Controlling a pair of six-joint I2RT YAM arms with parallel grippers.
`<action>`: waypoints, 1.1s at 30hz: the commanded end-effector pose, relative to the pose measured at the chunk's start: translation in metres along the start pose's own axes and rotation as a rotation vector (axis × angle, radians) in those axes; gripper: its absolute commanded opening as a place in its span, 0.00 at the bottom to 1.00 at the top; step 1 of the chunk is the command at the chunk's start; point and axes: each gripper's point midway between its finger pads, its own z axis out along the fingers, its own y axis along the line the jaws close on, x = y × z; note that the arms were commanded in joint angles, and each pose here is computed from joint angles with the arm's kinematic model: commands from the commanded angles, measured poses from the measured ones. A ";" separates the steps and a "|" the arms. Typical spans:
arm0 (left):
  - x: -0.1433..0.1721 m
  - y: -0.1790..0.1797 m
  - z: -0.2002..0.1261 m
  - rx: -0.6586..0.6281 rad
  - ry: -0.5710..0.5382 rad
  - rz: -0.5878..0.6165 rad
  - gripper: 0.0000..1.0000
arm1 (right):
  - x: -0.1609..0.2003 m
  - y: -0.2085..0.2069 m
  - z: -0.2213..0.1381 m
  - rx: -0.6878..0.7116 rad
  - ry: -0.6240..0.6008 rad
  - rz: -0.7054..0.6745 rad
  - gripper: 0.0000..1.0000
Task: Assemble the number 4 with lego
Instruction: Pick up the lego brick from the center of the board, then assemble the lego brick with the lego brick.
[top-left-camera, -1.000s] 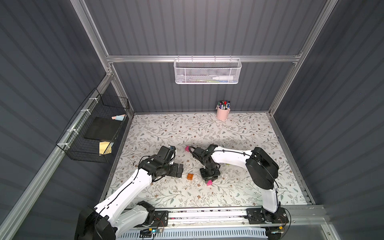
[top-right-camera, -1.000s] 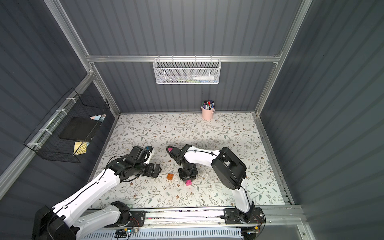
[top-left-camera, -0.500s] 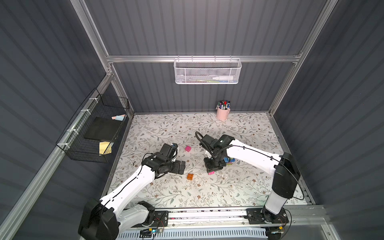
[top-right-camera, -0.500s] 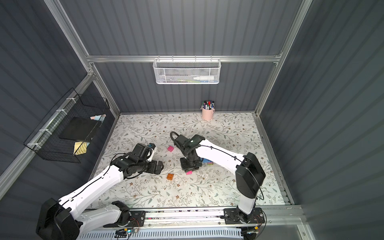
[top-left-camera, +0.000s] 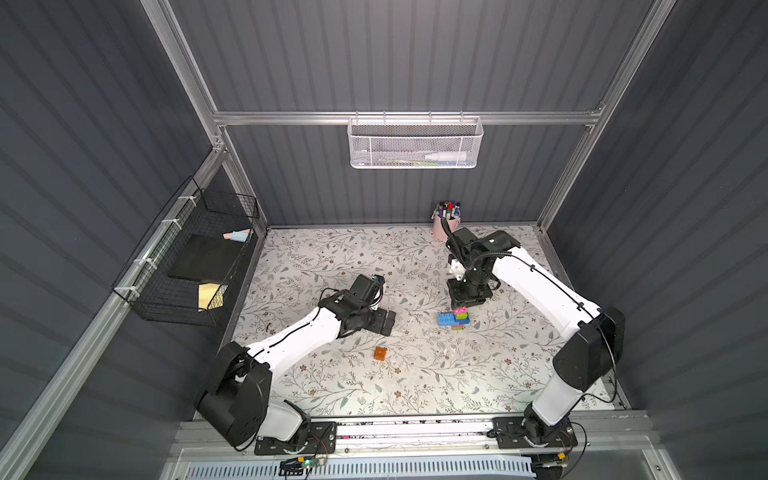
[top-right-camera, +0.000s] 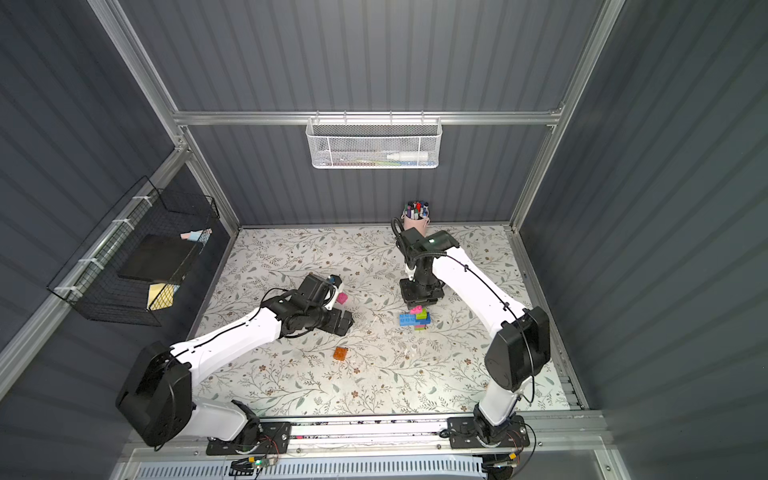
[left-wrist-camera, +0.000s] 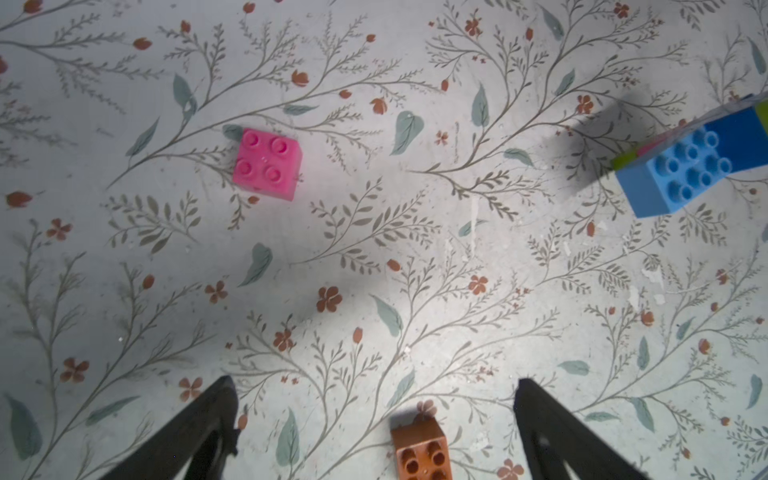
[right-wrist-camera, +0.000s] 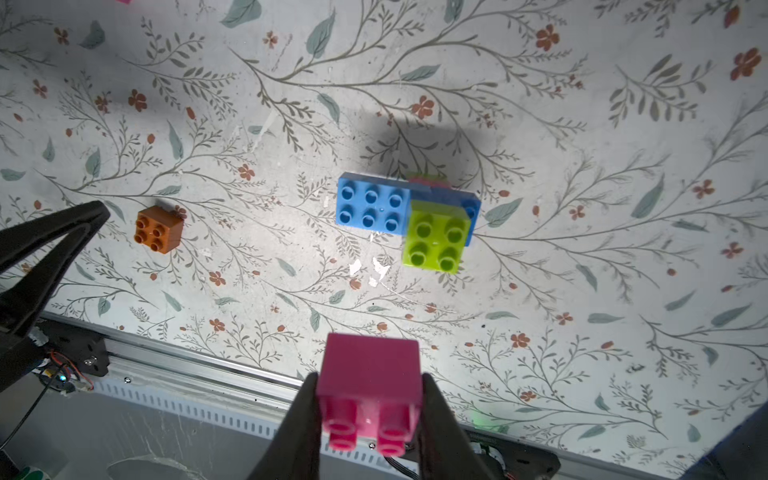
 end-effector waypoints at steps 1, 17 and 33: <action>-0.014 -0.010 0.005 0.041 -0.021 0.047 0.99 | 0.004 -0.011 0.002 -0.017 0.056 -0.034 0.26; -0.004 -0.019 0.019 0.096 0.038 0.091 0.99 | -0.011 -0.026 0.015 -0.083 0.204 -0.023 0.29; 0.000 -0.017 0.024 0.095 0.049 0.089 1.00 | -0.011 -0.035 0.036 -0.038 0.241 -0.021 0.28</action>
